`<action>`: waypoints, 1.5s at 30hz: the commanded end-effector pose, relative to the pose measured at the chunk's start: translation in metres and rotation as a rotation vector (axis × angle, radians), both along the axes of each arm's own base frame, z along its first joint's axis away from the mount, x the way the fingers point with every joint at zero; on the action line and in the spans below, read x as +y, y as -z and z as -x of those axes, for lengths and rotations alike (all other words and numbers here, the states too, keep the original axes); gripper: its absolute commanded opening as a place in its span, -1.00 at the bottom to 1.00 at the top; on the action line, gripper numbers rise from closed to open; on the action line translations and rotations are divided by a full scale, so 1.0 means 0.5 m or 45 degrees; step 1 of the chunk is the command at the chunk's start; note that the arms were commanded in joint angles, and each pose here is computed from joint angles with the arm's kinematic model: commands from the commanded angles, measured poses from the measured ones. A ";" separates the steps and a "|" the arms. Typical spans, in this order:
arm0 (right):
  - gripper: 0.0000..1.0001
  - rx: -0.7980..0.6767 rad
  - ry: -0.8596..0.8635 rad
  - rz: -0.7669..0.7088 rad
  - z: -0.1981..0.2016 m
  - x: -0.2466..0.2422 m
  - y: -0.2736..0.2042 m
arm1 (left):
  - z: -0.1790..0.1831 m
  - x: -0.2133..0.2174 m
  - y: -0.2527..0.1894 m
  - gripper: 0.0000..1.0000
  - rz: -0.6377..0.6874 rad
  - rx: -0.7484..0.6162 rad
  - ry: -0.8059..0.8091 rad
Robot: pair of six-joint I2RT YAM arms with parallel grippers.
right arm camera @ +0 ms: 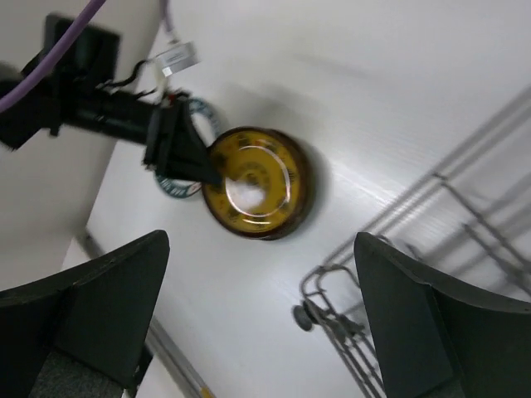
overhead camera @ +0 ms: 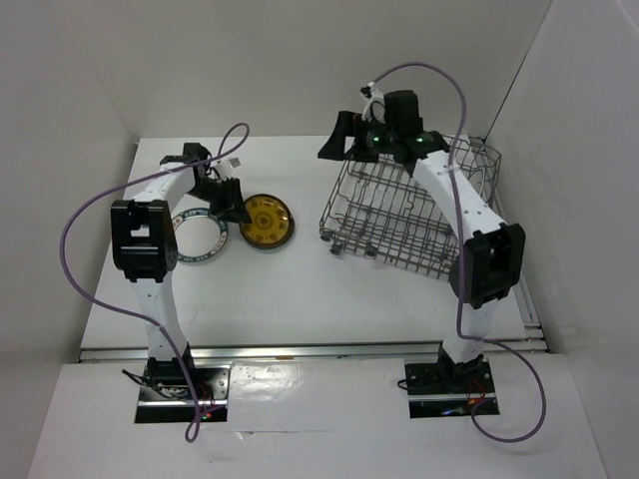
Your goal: Unload the plates from the dish rack
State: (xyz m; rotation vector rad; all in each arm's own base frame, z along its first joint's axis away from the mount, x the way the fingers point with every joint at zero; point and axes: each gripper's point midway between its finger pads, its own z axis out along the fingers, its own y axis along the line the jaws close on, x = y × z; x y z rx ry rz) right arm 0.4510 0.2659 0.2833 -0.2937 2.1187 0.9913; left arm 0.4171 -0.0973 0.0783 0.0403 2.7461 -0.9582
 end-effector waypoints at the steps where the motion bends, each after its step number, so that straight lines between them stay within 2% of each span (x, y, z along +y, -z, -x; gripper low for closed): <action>1: 1.00 -0.065 0.314 0.112 -0.019 -0.158 -0.079 | -0.017 0.005 -0.014 -0.02 -0.036 -0.049 0.020; 4: 1.00 0.027 0.628 0.285 -0.012 -0.302 -0.061 | -0.008 0.001 -0.019 0.36 -0.049 -0.060 0.038; 5: 1.00 0.056 0.824 0.402 -0.018 -0.374 -0.042 | -0.008 0.001 -0.019 0.42 -0.049 -0.060 0.038; 8: 1.00 0.172 1.082 0.577 0.022 -0.515 -0.005 | 0.000 0.004 -0.023 0.54 -0.063 -0.051 0.044; 10: 1.00 0.256 1.183 0.613 0.044 -0.591 0.024 | 0.006 -0.002 -0.021 0.58 -0.075 -0.039 0.055; 11: 1.00 0.273 1.224 0.604 0.051 -0.614 0.026 | 0.006 -0.002 -0.028 0.75 -0.076 -0.050 0.055; 13: 1.00 0.317 1.317 0.604 0.067 -0.671 0.043 | 0.007 -0.008 -0.030 0.81 -0.089 -0.057 0.075; 15: 1.00 0.307 1.393 0.651 0.074 -0.700 0.048 | 0.007 -0.007 -0.030 0.83 -0.092 -0.066 0.085; 16: 1.00 0.308 1.423 0.665 0.075 -0.714 0.053 | 0.013 -0.016 -0.029 1.00 -0.092 -0.055 0.099; 19: 1.00 0.328 1.454 0.695 0.076 -0.731 0.070 | 0.016 -0.020 -0.041 1.00 -0.106 -0.067 0.119; 25: 1.00 0.437 1.398 0.709 0.057 -0.744 0.181 | 0.008 -0.001 -0.061 1.00 -0.185 -0.133 0.106; 29: 0.79 0.547 1.335 0.765 0.045 -0.744 0.266 | -0.001 0.006 -0.091 1.00 -0.214 -0.177 0.095; 30: 0.62 0.546 1.323 0.777 0.040 -0.746 0.269 | -0.001 0.006 -0.091 1.00 -0.214 -0.177 0.095; 33: 0.28 0.571 1.297 0.788 0.033 -0.745 0.296 | 0.001 0.004 -0.119 1.00 -0.207 -0.227 0.104; 34: 0.02 0.570 1.310 0.802 0.034 -0.750 0.296 | 0.001 0.001 -0.121 1.00 -0.196 -0.227 0.107; 36: -0.33 0.567 1.333 0.826 0.032 -0.760 0.296 | 0.003 0.001 -0.145 1.00 -0.200 -0.273 0.113; 37: -0.57 0.548 1.349 0.829 0.026 -0.765 0.284 | 0.004 -0.002 -0.147 1.00 -0.187 -0.274 0.117; 38: -0.92 0.557 1.355 0.844 0.031 -0.767 0.285 | 0.001 -0.002 -0.162 1.00 -0.187 -0.301 0.115; 39: -1.00 0.551 1.369 0.854 0.031 -0.772 0.277 | 0.008 -0.005 -0.171 1.00 -0.176 -0.301 0.119; 42: -1.00 0.509 1.396 0.922 0.032 -0.775 0.247 | 0.010 -0.008 -0.186 1.00 -0.161 -0.323 0.133; 45: -1.00 0.383 1.443 0.989 0.025 -0.767 0.169 | 0.009 -0.020 -0.222 1.00 -0.150 -0.393 0.158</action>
